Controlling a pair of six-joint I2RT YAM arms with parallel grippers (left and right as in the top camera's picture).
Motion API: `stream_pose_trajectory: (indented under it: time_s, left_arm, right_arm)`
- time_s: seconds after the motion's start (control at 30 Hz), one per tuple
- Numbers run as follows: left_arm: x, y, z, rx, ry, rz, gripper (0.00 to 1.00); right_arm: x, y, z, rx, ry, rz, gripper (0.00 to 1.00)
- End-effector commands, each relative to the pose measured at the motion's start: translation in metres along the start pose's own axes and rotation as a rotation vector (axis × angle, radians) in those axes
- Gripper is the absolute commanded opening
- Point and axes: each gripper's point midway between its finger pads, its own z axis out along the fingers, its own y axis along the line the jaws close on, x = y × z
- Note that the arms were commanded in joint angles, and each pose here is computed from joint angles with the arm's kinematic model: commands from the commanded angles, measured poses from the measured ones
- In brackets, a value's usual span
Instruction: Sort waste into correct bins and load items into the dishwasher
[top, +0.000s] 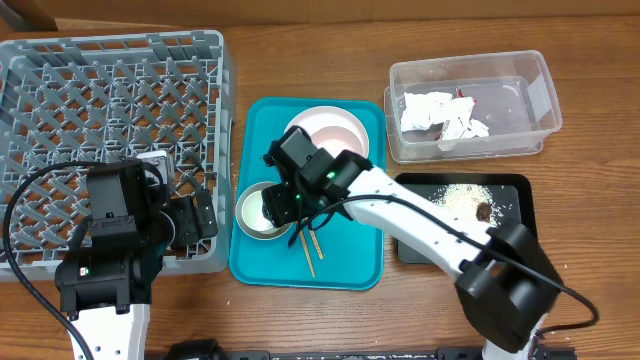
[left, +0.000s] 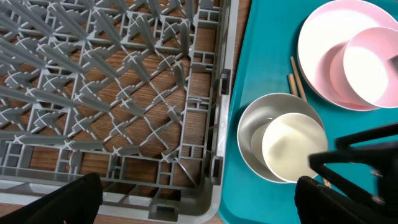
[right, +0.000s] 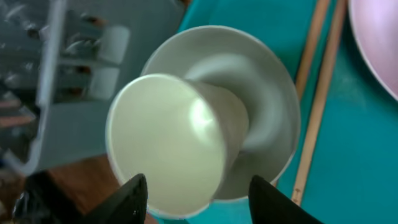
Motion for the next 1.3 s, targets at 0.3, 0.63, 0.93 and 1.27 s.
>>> stream_pose_trajectory:
  time_s: [0.3, 0.63, 0.93, 1.27]
  left_arm:
    - [-0.007, -0.004, -0.005, 0.021, -0.022, -0.014, 1.0]
    - [-0.009, -0.008, -0.005, 0.043, -0.03, -0.014, 1.0]
    - [-0.023, -0.051, -0.01, 0.294, -0.071, 0.002, 1.0]
    - [-0.046, -0.135, -0.022, 0.876, -0.096, 0.162, 1.0]
  right_arm:
    - [0.001, -0.026, 0.032, 0.096, 0.0, 0.114, 0.14]
    - [-0.039, -0.04, -0.025, 0.086, -0.099, 0.149, 0.04]
    - [-0.07, -0.077, -0.154, 0.058, -0.298, 0.251, 0.04]
    - [-0.057, -0.049, -0.196, -0.373, -0.199, 0.178, 0.04]
